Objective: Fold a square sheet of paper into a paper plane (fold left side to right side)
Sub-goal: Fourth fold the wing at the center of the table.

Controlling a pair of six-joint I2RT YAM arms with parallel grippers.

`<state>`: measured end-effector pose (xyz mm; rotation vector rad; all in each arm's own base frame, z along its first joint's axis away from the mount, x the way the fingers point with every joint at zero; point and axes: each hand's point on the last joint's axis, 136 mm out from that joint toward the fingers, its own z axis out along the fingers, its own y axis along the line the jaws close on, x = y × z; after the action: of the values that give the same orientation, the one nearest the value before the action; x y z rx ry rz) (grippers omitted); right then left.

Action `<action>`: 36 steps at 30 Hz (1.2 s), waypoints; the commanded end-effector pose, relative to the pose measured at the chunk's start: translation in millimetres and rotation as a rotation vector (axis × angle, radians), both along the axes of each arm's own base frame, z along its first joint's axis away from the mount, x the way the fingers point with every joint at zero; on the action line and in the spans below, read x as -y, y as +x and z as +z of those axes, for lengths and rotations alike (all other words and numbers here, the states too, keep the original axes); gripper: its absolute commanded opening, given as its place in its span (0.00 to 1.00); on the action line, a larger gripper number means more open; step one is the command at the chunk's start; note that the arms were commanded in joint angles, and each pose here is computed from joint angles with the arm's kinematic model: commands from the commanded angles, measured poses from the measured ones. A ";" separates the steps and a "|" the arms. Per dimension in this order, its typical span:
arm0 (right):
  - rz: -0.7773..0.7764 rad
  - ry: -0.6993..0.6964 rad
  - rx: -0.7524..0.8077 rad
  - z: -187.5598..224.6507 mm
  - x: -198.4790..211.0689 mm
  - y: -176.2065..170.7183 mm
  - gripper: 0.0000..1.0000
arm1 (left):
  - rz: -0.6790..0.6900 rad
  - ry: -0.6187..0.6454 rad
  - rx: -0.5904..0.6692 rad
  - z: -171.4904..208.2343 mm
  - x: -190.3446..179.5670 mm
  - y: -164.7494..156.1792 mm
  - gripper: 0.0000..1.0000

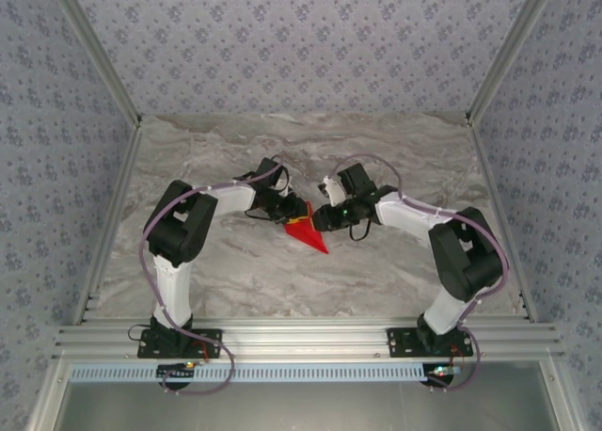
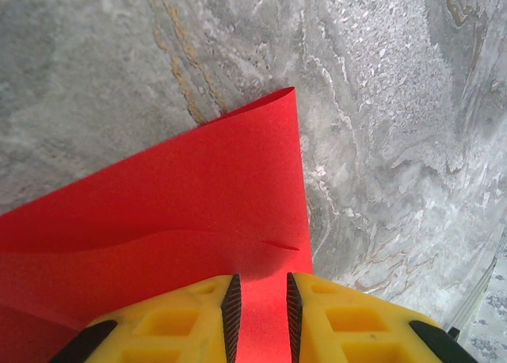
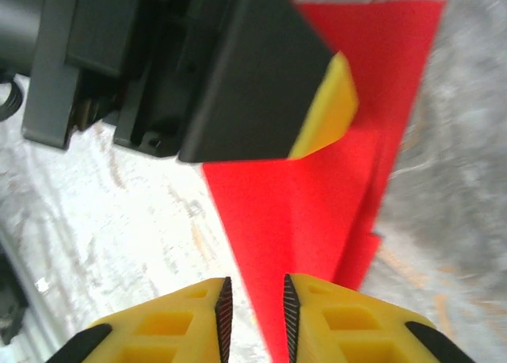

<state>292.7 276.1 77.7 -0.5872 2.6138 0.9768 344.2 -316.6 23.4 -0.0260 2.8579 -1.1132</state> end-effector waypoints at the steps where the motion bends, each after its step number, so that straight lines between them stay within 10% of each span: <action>1: 0.053 0.076 -0.132 -11.5 -15.1 -28.4 0.23 | 0.001 0.093 -0.084 -30.8 -15.2 -23.3 0.25; 36: 0.028 -0.064 -0.280 -76.8 7.5 -56.7 0.21 | 0.005 0.105 -0.083 -30.5 -18.4 -22.4 0.24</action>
<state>257.1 283.5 23.5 -0.5764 2.7668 1.0932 343.7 -316.2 23.1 -0.0247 2.8563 -1.1127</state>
